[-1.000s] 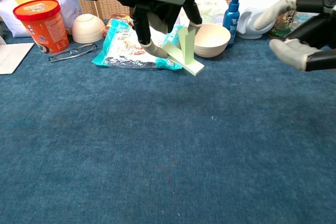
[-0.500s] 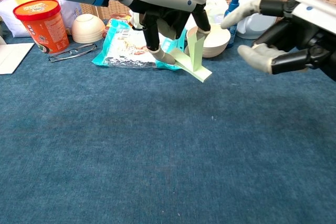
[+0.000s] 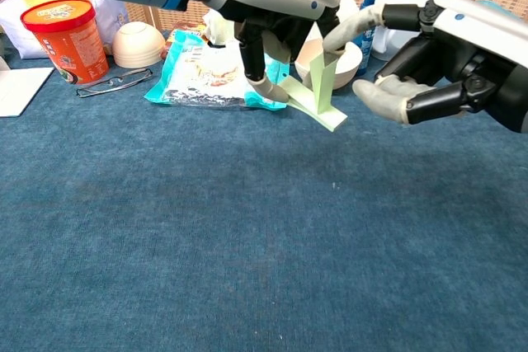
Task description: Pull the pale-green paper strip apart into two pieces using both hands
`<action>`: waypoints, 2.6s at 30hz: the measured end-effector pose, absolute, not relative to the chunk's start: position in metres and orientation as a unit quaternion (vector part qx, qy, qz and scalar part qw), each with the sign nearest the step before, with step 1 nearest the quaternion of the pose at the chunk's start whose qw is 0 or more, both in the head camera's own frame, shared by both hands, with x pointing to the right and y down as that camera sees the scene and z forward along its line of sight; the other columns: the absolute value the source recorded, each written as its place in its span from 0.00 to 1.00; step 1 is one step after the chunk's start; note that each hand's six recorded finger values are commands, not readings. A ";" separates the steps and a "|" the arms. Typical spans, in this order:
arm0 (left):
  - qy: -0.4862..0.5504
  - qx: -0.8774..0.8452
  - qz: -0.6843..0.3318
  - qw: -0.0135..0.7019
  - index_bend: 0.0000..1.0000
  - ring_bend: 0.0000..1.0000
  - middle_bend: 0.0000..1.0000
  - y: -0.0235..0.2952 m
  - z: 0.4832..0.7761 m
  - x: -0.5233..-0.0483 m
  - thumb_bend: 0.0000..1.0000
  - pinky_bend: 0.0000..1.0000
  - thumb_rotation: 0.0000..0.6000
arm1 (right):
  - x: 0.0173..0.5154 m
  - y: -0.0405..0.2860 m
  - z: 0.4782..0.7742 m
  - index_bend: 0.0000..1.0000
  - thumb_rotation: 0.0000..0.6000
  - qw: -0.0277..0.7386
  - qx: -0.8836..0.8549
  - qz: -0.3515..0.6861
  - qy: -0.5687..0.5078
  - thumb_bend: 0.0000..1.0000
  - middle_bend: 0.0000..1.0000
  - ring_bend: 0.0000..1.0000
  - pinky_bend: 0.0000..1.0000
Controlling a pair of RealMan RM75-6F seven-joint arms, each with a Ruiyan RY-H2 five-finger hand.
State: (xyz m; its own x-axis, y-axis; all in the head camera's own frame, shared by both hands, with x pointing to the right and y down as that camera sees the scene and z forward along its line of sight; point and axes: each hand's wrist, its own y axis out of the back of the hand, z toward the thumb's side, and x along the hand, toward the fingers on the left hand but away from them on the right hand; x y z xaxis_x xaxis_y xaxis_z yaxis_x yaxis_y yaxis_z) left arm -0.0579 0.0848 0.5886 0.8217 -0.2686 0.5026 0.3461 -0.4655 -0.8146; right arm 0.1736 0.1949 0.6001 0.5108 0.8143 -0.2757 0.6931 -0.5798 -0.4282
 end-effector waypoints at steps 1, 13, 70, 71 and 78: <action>-0.024 -0.803 -0.297 0.517 0.68 1.00 1.00 0.085 0.588 -0.057 0.38 1.00 1.00 | 0.173 0.195 0.600 0.31 1.00 0.133 -0.860 0.229 -0.437 0.47 1.00 1.00 1.00; -0.021 -0.801 -0.297 0.520 0.68 1.00 1.00 0.082 0.587 -0.054 0.38 1.00 1.00 | 0.168 0.196 0.599 0.33 1.00 0.135 -0.863 0.231 -0.429 0.47 1.00 1.00 1.00; -0.022 -0.804 -0.295 0.516 0.68 1.00 1.00 0.085 0.585 -0.051 0.38 1.00 1.00 | 0.165 0.192 0.602 0.59 1.00 0.143 -0.848 0.229 -0.456 0.47 1.00 1.00 1.00; -0.022 -0.804 -0.295 0.516 0.68 1.00 1.00 0.085 0.585 -0.051 0.38 1.00 1.00 | 0.165 0.192 0.602 0.59 1.00 0.144 -0.848 0.228 -0.456 0.47 1.00 1.00 1.00; -0.021 -0.805 -0.293 0.516 0.68 1.00 1.00 0.085 0.585 -0.050 0.38 1.00 1.00 | 0.164 0.192 0.601 0.63 1.00 0.145 -0.847 0.225 -0.459 0.47 1.00 1.00 1.00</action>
State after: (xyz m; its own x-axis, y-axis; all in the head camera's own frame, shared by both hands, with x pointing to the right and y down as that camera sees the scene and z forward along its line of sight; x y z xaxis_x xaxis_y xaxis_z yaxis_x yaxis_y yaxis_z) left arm -0.0499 0.0846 0.5845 0.8269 -0.2682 0.4942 0.3373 -0.4666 -0.8176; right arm 0.1638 0.1915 0.6013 0.4777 0.8428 -0.2480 0.7119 -0.5368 -0.4529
